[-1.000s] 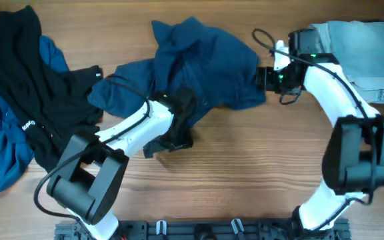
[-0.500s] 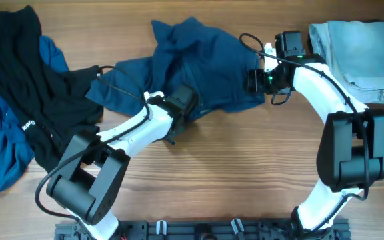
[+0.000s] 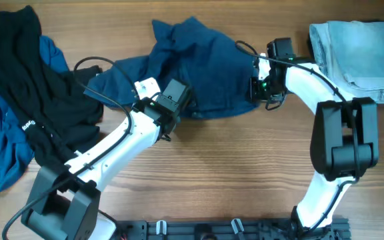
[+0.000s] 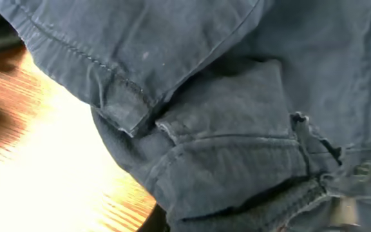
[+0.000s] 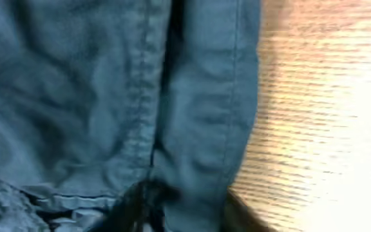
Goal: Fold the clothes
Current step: 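Lift the navy shorts with both grippers and stretch them apart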
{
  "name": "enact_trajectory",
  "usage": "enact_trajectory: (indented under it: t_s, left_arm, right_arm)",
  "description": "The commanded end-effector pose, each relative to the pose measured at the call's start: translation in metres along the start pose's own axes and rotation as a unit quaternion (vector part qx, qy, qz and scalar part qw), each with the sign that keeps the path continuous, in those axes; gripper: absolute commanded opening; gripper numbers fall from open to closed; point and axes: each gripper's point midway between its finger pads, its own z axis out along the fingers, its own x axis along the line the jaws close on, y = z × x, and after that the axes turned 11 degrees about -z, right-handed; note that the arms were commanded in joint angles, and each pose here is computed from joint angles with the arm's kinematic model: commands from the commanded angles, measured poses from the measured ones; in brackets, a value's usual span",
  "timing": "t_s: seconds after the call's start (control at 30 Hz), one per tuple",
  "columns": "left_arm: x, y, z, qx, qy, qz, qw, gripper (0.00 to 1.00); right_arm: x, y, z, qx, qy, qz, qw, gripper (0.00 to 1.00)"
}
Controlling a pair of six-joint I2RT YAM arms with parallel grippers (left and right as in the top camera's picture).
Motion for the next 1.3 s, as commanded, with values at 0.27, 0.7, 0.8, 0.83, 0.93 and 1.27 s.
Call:
enact_trajectory:
  t_s: [0.27,0.7,0.8,0.83,0.93,1.27]
  left_arm:
    - [-0.057,0.139,-0.145,-0.167,-0.164,0.025,0.972,0.04]
    - [0.111,0.179,-0.403,-0.354,-0.393,-0.116,0.841,0.04]
    - [0.117,0.170,-0.400,-0.343,-0.394,-0.108,0.846,0.04]
    - [0.113,0.169,-0.394,-0.336,-0.385,-0.101,0.853,0.04]
    - [0.086,0.168,-0.349,-0.306,-0.313,-0.067,0.897,0.04]
    - [-0.036,0.172,-0.151,-0.212,-0.100,0.003,0.972,0.04]
  right_arm:
    - [0.028,0.033,-0.229,-0.252,-0.008,0.015,0.968,0.04]
    - [0.050,-0.106,-0.490,-0.496,-0.145,0.030,0.855,0.04]
    - [0.058,-0.119,-0.503,-0.502,-0.144,0.029,0.852,0.04]
    - [0.056,-0.119,-0.497,-0.491,-0.141,0.036,0.859,0.04]
    - [0.040,-0.101,-0.462,-0.420,-0.130,0.062,0.896,0.04]
    - [-0.037,0.036,-0.293,-0.208,-0.082,0.074,0.972,0.04]
